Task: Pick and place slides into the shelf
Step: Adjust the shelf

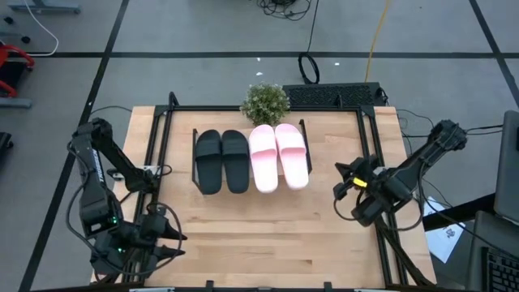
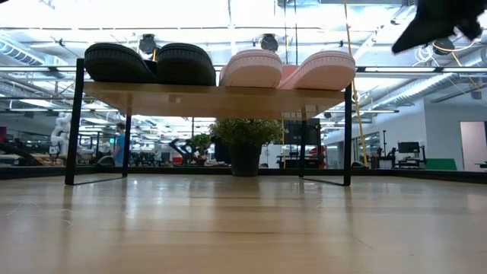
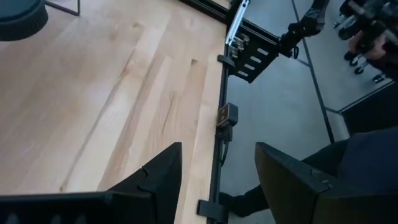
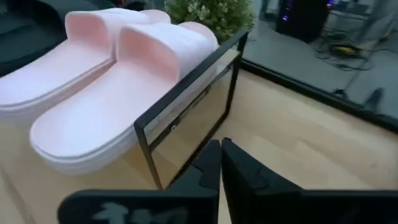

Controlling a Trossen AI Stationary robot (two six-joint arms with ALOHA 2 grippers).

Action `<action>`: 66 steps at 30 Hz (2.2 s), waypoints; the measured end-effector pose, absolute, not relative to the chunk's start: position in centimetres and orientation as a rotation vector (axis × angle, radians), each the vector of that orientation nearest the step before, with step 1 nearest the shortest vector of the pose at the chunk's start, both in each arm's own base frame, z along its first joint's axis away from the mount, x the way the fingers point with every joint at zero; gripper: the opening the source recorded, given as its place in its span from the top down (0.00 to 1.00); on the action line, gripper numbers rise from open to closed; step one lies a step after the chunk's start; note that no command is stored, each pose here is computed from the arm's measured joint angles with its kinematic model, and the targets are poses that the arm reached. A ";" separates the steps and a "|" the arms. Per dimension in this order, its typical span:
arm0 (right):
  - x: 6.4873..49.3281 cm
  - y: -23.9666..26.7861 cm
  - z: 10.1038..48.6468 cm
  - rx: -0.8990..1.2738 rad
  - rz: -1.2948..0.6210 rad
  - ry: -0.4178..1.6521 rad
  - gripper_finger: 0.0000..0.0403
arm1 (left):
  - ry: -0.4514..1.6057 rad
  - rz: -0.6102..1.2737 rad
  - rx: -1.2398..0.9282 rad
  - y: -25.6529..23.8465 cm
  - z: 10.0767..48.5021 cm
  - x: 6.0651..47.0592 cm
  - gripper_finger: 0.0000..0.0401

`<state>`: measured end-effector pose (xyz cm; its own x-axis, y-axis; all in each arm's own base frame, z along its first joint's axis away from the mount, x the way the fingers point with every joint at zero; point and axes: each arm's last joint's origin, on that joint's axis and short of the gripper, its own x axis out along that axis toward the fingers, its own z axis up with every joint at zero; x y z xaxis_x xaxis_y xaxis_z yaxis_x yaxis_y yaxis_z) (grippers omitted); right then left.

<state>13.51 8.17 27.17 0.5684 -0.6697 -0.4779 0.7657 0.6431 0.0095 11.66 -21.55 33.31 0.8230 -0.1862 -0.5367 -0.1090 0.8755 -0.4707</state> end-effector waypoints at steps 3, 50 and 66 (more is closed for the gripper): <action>13.1 7.4 24.8 0.284 -0.824 0.405 1.00 | 0.604 -0.034 -0.532 -21.5 33.3 11.7 0.51; 16.6 -0.6 14.3 0.578 -0.416 0.202 1.00 | 0.464 -0.081 -0.505 -21.9 34.6 12.8 0.51; 17.4 -0.4 14.0 0.627 -0.318 0.207 1.00 | 0.466 -0.080 -0.496 -21.9 34.6 12.8 0.51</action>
